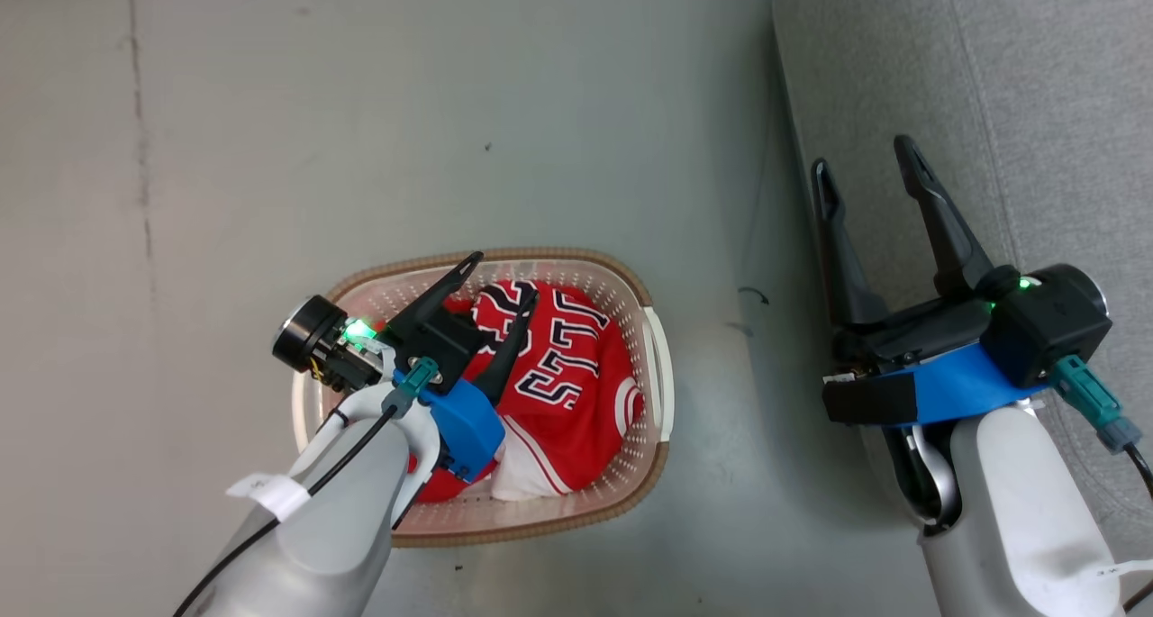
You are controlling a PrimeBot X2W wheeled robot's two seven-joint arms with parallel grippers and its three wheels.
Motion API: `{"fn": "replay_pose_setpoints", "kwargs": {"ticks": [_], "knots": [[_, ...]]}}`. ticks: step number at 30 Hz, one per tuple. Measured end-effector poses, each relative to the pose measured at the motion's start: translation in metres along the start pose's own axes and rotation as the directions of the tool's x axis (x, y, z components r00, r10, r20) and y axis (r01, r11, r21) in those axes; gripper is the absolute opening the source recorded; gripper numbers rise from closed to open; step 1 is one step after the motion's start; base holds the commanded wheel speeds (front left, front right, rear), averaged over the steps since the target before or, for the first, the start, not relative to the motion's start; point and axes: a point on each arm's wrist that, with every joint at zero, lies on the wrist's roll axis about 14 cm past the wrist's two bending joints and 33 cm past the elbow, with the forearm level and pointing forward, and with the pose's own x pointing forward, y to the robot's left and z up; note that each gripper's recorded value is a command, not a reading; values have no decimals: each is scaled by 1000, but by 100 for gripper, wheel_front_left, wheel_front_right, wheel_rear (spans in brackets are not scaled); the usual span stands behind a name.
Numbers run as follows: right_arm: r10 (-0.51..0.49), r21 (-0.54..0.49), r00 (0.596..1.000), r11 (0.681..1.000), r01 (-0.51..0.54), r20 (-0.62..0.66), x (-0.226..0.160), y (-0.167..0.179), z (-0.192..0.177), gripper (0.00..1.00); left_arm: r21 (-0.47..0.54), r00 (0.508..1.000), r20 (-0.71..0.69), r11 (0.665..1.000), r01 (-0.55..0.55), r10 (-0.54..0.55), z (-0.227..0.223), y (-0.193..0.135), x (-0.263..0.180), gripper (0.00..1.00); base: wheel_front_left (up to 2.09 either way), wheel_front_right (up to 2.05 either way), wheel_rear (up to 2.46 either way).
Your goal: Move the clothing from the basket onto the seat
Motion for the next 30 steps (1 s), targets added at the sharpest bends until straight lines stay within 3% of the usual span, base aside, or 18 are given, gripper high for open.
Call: {"fn": "replay_pose_setpoints", "kwargs": {"ticks": [9,19,30], "knots": [[5,-17,999,1000,-6,-48,16,-5,-32,100,-15,976,-186,994,112,-112,-68,-15,20,100,0,0,0],[16,-36,995,999,-20,-103,30,-7,-71,100,4,894,-385,968,249,-229,-142,-31,22,100,0,0,0],[13,-50,990,999,-20,-139,36,-12,-98,100,150,790,-540,891,429,-290,-189,-29,24,100,0,0,0]]}}
